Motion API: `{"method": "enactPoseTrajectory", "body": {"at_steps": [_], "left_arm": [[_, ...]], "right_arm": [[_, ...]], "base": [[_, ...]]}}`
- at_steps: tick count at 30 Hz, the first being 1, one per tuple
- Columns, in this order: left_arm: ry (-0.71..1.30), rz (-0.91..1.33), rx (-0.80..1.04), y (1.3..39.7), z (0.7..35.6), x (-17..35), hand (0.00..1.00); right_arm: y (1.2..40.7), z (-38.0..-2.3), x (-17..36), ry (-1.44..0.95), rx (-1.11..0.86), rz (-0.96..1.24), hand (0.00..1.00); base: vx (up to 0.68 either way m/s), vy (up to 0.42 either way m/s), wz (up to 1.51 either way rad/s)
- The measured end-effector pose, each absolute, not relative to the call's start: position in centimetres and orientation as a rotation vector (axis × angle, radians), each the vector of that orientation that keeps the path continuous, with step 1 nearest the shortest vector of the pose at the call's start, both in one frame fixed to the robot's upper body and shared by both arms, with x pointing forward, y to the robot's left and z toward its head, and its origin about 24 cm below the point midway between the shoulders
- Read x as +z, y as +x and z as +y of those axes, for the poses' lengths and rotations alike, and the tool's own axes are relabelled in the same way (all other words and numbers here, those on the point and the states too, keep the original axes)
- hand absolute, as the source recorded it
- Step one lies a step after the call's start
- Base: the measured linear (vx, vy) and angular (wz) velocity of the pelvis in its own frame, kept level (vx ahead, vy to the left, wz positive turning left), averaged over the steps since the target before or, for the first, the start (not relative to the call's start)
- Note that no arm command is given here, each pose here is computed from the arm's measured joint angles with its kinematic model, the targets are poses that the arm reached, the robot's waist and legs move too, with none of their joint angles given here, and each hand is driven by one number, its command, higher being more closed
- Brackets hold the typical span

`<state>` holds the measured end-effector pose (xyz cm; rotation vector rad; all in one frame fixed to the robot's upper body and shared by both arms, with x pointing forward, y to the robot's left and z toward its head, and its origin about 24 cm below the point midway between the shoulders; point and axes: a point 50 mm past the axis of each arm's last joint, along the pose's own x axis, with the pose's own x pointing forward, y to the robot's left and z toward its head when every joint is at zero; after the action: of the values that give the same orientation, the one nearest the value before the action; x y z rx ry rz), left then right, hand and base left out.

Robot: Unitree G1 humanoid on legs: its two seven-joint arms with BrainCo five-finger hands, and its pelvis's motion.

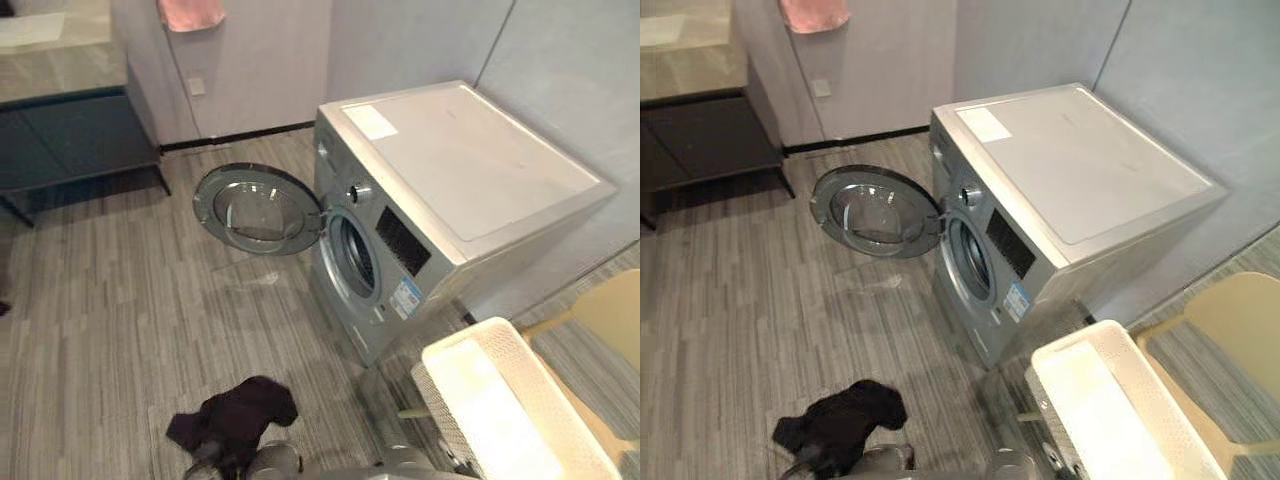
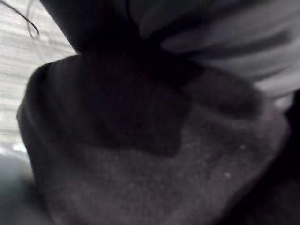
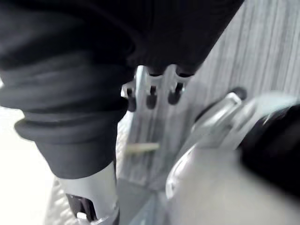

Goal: Pick up the laundry basket with both hands and put the clothes into the washing machine.

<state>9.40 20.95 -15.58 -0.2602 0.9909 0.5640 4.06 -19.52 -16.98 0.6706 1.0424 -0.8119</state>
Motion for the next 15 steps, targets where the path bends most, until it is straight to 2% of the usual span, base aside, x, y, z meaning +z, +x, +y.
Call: {"method": "enactPoseTrajectory", "body": {"at_steps": [2, 10, 15], "left_arm": [[-0.263, 0.979, 0.577, 9.1, 21.2, -15.5, 1.00], [-0.338, 0.968, 0.636, 7.8, 20.9, -15.5, 1.00], [-0.347, 1.023, 0.703, 5.7, 21.5, -16.0, 1.00]], "right_arm": [[3.6, -19.3, -17.0, 0.680, -0.816, 1.049, 0.00], [6.5, -20.7, -16.3, 0.595, -0.737, 0.992, 0.00], [8.8, -20.4, -16.0, 0.598, -0.704, 0.947, 0.00]], "base": [[0.17, -0.127, -0.12], [0.13, -0.048, -0.54], [0.22, 0.234, -0.63]]}}
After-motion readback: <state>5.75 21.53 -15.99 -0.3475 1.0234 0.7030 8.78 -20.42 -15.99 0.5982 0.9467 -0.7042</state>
